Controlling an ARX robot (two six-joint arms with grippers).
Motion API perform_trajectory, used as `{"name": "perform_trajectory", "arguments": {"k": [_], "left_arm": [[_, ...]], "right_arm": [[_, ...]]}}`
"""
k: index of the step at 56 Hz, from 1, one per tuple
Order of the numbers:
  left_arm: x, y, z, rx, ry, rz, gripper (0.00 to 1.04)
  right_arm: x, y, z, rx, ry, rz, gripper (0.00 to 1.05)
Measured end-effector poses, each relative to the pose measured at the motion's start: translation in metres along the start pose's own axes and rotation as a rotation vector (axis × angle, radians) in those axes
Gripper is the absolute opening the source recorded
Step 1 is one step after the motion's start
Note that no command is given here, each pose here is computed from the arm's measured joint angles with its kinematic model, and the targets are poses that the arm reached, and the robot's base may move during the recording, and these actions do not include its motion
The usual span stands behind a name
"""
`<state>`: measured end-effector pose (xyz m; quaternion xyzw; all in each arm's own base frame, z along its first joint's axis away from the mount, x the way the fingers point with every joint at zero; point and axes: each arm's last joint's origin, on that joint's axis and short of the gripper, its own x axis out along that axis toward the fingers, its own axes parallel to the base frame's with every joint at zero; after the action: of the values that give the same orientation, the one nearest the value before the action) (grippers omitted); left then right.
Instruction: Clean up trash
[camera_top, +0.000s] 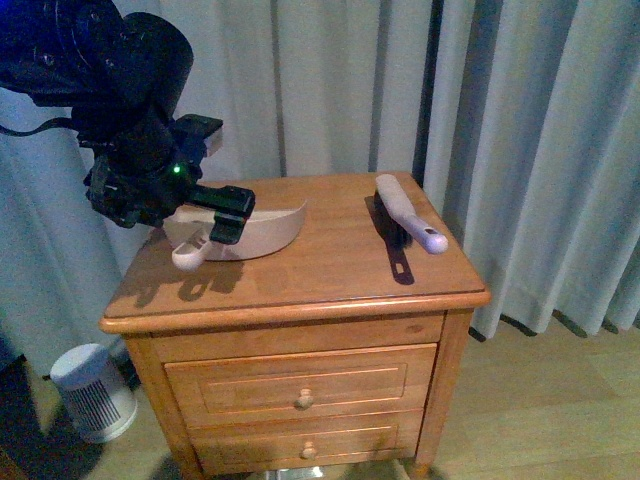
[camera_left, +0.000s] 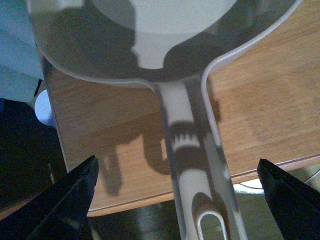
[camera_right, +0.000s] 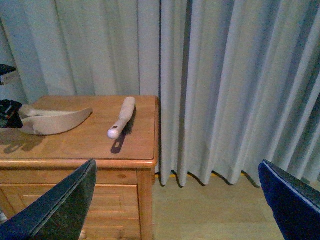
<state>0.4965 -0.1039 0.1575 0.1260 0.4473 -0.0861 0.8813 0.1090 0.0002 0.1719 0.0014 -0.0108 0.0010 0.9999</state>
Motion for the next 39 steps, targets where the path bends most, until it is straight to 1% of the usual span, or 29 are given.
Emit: {"name": "perform_trajectory", "arguments": {"k": [16, 29, 32, 34, 37, 39], "left_arm": [[0.018, -0.002, -0.011, -0.008, 0.049, -0.01, 0.97], [0.026, -0.002, -0.016, -0.03, 0.07, -0.011, 0.97], [0.027, -0.002, -0.016, -0.035, 0.071, -0.008, 0.89], [0.027, -0.002, -0.015, -0.041, 0.071, -0.007, 0.82], [0.027, -0.002, -0.014, -0.047, 0.079, -0.002, 0.75], [0.026, -0.002, -0.013, -0.05, 0.083, -0.001, 0.68]], "right_arm": [[0.0, 0.0, 0.0, 0.0, 0.0, 0.0, 0.98], [0.0, 0.0, 0.0, 0.0, 0.0, 0.0, 0.98], [0.0, 0.0, 0.0, 0.0, 0.0, 0.0, 0.98], [0.0, 0.0, 0.0, 0.0, 0.0, 0.0, 0.98], [0.0, 0.0, 0.0, 0.0, 0.0, 0.0, 0.98], [0.0, 0.0, 0.0, 0.0, 0.0, 0.0, 0.98]]}}
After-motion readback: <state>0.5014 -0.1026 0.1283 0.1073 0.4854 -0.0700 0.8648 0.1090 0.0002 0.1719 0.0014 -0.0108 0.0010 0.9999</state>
